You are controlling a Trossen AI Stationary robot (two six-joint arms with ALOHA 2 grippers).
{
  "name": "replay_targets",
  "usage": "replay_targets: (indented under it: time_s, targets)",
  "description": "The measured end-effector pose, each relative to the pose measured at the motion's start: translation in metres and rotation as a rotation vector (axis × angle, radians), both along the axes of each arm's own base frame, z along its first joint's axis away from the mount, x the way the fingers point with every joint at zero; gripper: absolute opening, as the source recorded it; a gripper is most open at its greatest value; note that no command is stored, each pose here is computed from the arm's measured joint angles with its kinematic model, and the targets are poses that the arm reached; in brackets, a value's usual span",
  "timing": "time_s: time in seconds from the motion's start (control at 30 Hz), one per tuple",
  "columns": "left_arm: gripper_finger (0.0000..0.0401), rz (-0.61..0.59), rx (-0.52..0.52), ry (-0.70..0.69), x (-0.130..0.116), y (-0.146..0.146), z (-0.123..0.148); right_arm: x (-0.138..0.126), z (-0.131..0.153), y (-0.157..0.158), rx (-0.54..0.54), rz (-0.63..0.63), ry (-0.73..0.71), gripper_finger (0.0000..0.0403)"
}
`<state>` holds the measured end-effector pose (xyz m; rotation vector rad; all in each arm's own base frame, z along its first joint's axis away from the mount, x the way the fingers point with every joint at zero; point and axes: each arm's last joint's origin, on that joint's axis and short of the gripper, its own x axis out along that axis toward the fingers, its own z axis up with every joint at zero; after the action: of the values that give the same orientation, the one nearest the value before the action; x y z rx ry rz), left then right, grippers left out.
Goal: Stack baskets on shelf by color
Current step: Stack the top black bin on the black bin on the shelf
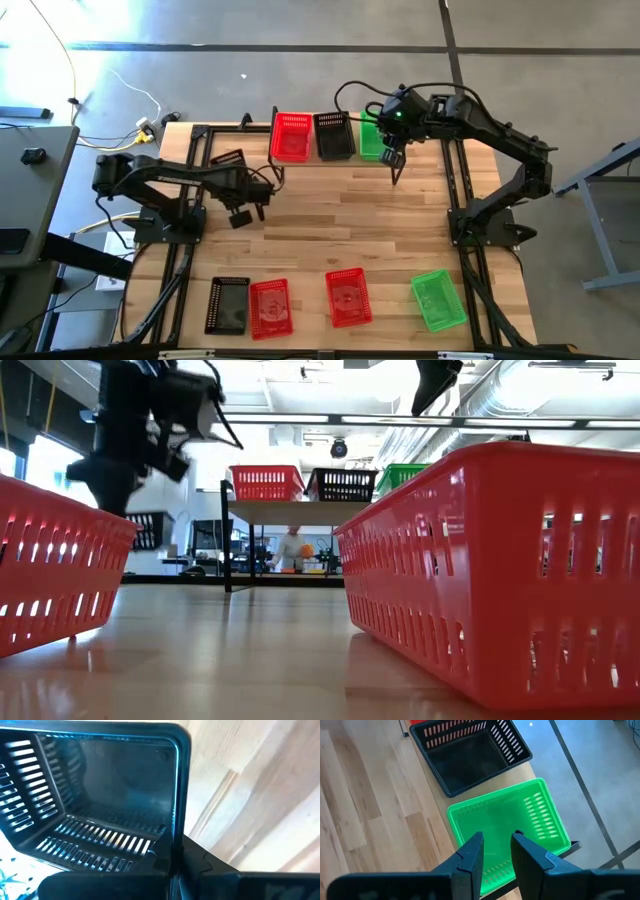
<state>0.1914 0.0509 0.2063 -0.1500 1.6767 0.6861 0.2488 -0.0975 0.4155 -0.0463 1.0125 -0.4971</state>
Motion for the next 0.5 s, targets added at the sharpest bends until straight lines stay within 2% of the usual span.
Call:
replay_targets:
  time_s: [0.23, 0.5]
  targets:
    - [0.0002, 0.055, 0.013, -0.069, -0.012, -0.003, 0.038, 0.0, 0.0, 0.0, 0.005, -0.021, -0.015, 0.0083]
    - [0.0001, 0.067, 0.067, -0.262, -0.018, -0.004, 0.088, 0.0, 0.001, -0.001, 0.002, -0.068, -0.026, 0.0083]
